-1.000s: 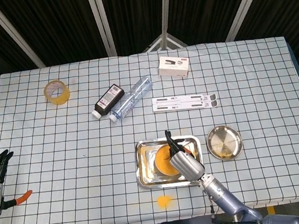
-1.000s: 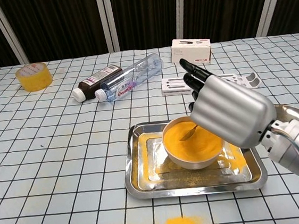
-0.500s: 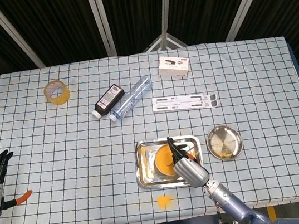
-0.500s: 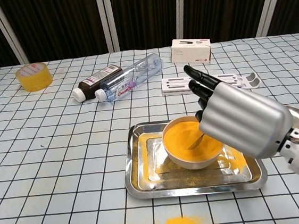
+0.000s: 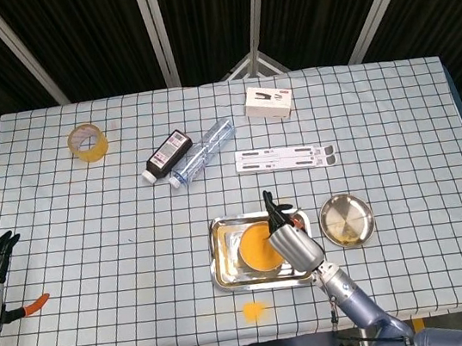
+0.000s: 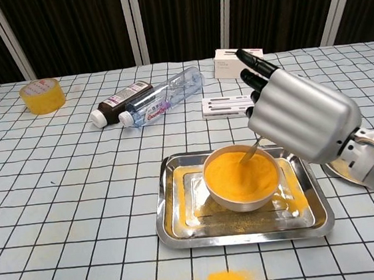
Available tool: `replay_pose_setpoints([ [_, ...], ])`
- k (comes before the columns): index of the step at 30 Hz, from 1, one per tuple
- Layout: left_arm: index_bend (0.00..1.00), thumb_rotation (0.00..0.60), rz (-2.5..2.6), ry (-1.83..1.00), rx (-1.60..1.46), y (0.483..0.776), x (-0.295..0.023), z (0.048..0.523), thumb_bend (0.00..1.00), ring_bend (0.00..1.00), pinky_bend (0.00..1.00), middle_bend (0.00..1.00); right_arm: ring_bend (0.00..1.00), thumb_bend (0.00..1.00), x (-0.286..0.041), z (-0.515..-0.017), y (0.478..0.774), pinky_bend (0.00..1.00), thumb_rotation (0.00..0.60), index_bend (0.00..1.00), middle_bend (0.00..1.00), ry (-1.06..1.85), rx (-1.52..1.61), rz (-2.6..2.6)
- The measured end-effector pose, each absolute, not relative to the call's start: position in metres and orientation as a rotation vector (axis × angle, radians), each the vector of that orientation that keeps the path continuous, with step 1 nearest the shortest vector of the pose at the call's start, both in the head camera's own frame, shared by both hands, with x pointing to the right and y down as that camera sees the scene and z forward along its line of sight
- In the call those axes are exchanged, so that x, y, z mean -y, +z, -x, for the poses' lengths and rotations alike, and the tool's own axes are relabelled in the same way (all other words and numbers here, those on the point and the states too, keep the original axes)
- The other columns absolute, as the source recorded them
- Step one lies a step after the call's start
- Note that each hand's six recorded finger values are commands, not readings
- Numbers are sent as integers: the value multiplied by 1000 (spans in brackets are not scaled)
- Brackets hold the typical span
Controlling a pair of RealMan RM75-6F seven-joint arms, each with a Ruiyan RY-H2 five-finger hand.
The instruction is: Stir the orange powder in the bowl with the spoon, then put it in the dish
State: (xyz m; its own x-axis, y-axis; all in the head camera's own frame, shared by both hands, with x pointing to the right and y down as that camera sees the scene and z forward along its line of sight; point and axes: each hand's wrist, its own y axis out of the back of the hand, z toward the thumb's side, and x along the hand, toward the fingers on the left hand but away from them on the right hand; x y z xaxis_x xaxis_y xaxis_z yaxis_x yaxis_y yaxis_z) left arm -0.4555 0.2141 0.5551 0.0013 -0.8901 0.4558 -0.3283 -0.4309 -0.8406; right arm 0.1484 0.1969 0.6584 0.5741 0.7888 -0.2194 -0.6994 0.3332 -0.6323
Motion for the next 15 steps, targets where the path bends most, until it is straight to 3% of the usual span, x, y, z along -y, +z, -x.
replay_pose_setpoints([
  [15,0,600,1779,-1443,-1251,555,-215,455,5,0,0,0,182,581,-212,-146,674,0,600,612,511,963,83,774],
])
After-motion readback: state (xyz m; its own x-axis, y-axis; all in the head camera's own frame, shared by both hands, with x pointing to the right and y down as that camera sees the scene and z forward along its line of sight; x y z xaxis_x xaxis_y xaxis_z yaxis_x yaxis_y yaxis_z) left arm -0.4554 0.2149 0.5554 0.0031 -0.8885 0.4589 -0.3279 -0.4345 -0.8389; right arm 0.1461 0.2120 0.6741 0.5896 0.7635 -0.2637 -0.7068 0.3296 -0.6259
